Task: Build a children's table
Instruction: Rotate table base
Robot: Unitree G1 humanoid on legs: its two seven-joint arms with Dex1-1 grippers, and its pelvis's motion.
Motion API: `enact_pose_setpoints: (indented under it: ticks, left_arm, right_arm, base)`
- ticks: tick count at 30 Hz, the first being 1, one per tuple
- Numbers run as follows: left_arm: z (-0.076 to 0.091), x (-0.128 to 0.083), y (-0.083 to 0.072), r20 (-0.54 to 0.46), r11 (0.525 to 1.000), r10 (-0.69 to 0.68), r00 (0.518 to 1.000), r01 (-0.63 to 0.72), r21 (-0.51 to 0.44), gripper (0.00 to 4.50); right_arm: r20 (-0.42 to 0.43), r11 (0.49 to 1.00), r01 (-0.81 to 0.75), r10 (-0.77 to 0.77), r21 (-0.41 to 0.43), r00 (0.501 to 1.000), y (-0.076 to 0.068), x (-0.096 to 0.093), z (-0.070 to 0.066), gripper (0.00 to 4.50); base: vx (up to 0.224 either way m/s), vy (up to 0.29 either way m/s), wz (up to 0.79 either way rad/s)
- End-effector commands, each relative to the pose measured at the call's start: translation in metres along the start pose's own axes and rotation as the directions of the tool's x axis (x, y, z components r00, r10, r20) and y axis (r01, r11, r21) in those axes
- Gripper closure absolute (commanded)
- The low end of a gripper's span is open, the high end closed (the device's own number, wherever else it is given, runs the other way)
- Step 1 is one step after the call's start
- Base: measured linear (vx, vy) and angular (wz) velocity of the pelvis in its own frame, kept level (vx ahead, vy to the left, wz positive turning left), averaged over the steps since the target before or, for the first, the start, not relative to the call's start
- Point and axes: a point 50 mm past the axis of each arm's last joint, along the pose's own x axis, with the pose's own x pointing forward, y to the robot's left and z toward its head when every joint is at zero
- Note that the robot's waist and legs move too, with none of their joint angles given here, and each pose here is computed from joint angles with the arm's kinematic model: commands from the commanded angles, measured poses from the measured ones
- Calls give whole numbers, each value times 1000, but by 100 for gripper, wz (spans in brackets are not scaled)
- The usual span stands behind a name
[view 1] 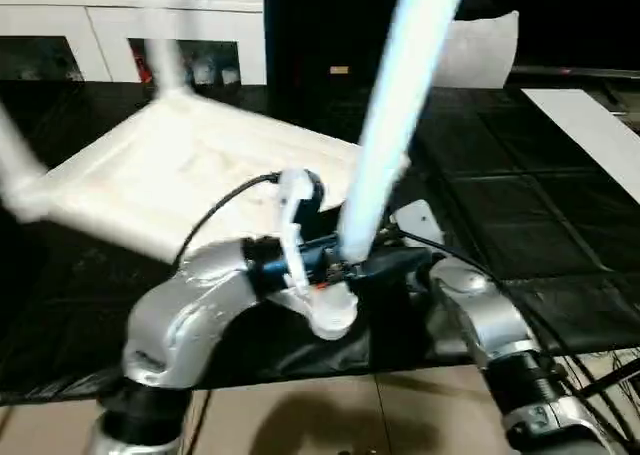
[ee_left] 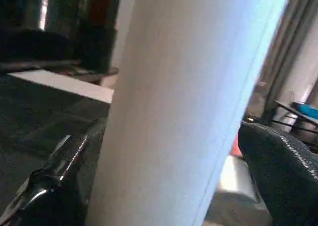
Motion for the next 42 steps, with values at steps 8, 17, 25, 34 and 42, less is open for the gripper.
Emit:
enact_pose_setpoints:
  ticks: [8,17,25,34,42]
  left_arm:
    - [8,23,6,45,997,21,999,-24,70,6]
    - [-8,3,28,-88,980,97,991,-79,181,6]
    - [-18,-41,54,-328,972,49,943,30,231,22]
    - [-27,-72,82,-667,927,21,745,235,291,84]
    - [-34,-75,91,-766,896,-48,641,367,251,154]
  right_arm:
    - [60,1000,5,-7,24,998,-10,-2,1,0]
    - [141,995,96,-98,23,985,-37,-20,0,0]
    - [137,1000,-5,6,-4,991,-39,-37,-8,0]
    - [25,960,-236,243,-153,970,-51,-76,-25,0]
    - [30,873,-433,451,-226,892,-43,-101,-21,0]
  base:
    - [0,0,0]
    - [0,0,0]
    - [0,0,0]
    - [0,0,0]
    - [0,0,0]
